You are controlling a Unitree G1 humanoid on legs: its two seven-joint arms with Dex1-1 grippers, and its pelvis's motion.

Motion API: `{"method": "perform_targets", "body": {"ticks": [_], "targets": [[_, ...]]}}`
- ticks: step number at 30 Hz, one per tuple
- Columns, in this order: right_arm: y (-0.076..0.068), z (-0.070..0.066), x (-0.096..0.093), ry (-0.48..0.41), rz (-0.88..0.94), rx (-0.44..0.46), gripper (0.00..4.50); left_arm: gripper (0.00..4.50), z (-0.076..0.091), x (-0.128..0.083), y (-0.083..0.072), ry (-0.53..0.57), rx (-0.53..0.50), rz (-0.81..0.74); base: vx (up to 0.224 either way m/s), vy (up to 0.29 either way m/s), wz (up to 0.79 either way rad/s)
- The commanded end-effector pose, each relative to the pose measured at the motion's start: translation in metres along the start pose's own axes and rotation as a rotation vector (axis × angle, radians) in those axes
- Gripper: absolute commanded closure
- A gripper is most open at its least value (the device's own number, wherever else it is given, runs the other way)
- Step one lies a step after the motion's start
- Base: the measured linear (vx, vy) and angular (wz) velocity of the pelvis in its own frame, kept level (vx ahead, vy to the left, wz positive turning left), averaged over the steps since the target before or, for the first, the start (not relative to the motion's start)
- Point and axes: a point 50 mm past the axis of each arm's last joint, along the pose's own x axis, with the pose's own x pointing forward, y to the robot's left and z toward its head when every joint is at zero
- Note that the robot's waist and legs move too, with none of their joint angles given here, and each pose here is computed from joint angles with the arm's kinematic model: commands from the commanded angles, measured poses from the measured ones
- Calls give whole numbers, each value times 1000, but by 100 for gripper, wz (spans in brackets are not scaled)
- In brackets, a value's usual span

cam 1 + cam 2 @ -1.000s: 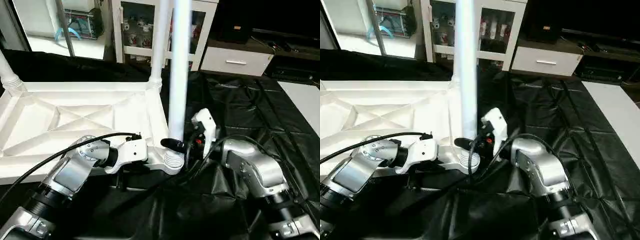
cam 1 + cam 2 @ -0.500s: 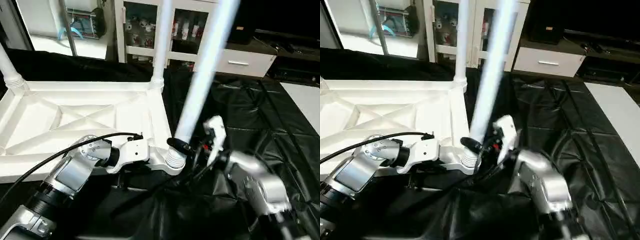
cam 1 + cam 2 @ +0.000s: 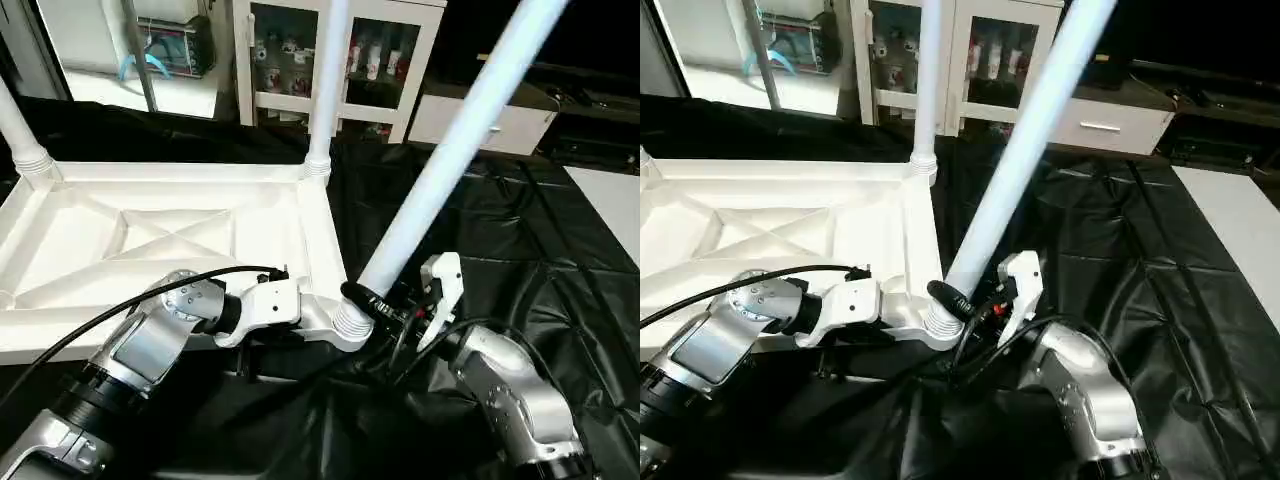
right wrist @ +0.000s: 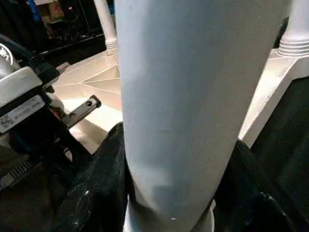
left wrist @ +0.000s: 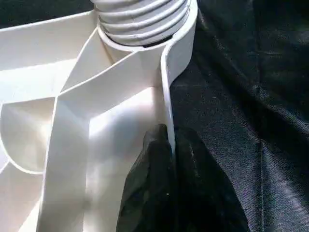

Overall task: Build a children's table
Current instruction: Insert table leg to table base

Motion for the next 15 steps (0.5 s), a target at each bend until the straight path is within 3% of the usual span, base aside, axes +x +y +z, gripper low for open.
{"method": "perform_targets", "body": {"ticks": [1, 5, 15], "targets": [[-13, -24, -19, 145, -110, -24, 262, 450, -11, 3, -5, 57, -7, -35, 0, 0, 0], [-9, -28, -20, 172, -79, -54, 262, 450, -11, 3, -5, 59, -7, -32, 0, 0, 0], [-5, -39, -19, 370, 17, -125, 262, 450, -12, 2, -5, 64, -10, -40, 0, 0, 0]]}}
